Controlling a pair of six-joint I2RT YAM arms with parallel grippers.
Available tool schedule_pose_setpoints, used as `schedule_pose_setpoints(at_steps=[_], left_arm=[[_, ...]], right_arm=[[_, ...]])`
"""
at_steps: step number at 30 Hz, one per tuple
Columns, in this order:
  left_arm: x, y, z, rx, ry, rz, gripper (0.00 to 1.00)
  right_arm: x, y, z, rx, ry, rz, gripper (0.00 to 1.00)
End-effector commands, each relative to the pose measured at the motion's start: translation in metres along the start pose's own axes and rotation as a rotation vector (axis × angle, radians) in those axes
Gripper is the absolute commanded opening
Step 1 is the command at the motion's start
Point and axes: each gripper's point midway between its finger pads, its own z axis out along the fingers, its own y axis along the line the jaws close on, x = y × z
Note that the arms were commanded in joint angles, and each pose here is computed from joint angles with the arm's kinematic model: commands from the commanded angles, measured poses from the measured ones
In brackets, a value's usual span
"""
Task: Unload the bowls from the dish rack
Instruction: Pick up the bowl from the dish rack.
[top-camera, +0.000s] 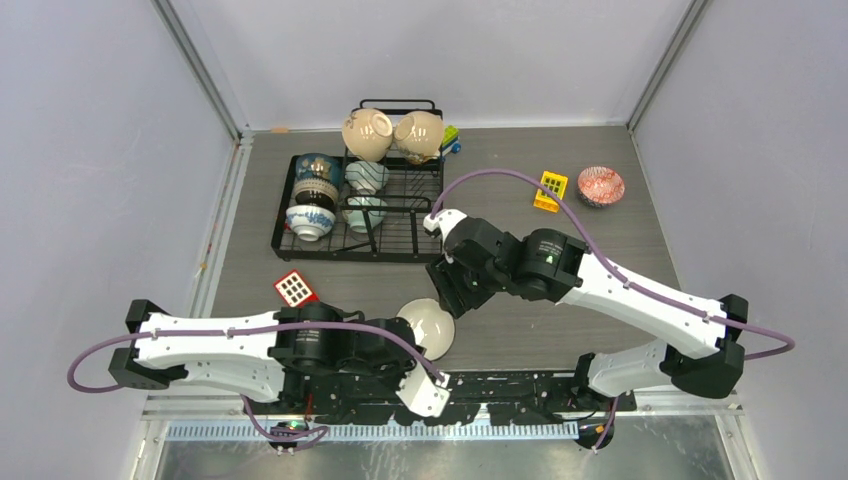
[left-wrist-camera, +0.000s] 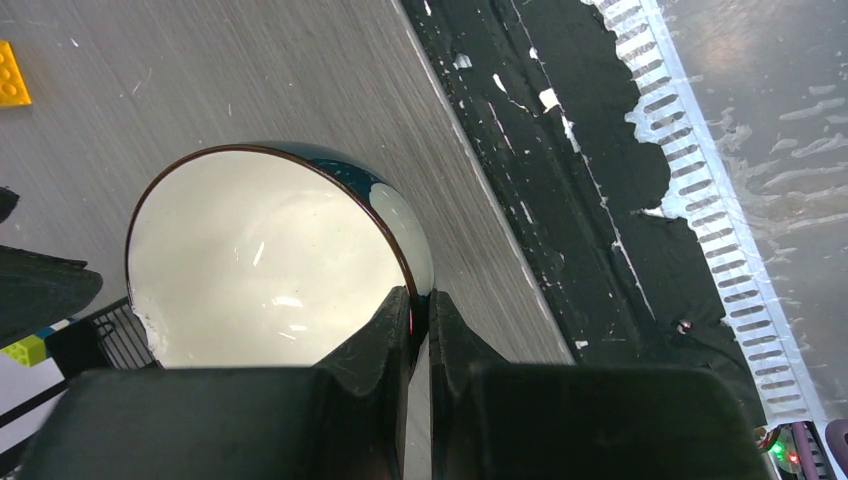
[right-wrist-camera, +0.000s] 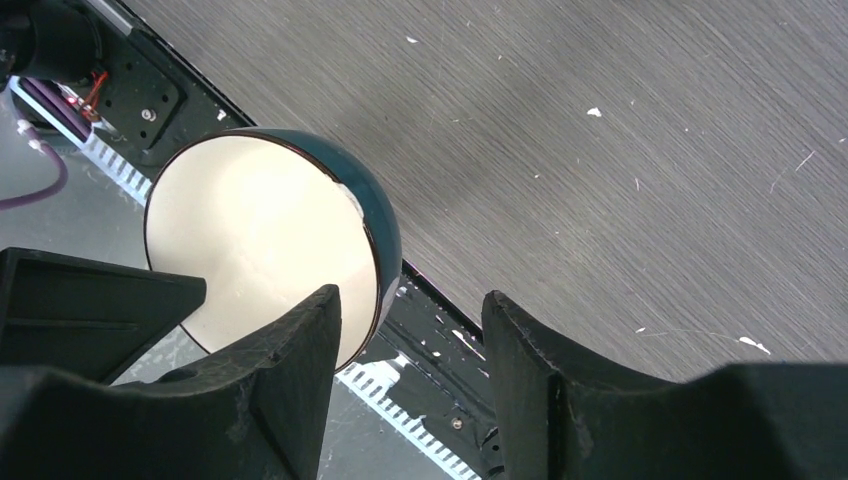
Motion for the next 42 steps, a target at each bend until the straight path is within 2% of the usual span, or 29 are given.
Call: schedule_pose_setpoints(at_steps=[1,18,25,35,39,42], left_arm=[[-0.020,0.014,-0.007,-0.064,-0.086,0.004,0.00],[-0.022,0.013,-0.004,-0.070,-0.088,-0.006,0.00],[-0.022,0.012,0.001,-0.065,-0.086,-0.010,0.00],[-0.023,0.013,0.003,-0.084,-0.105,-0.043,0.00],[-0.023,0.013,0.003,-0.092,-0.111,-0.055,0.00],[-0.022,0.014,0.003,-0.100,-0.109,-0.066,0.00]], right_arm=[[-0.008,0.004,-0.003,0.005,-0.035,-0.012,0.58],[0.015,0.019,0.022,-0.025,0.029,-0.012,0.45],[0.024,0.018,0.033,0.001,0.062,-0.024,0.29],[0.029,0.018,0.034,0.024,0.069,-0.028,0.14],[0.030,0.018,0.035,0.032,0.070,-0.025,0.02],[0.031,0.017,0.035,0.044,0.065,-0.024,0.01]])
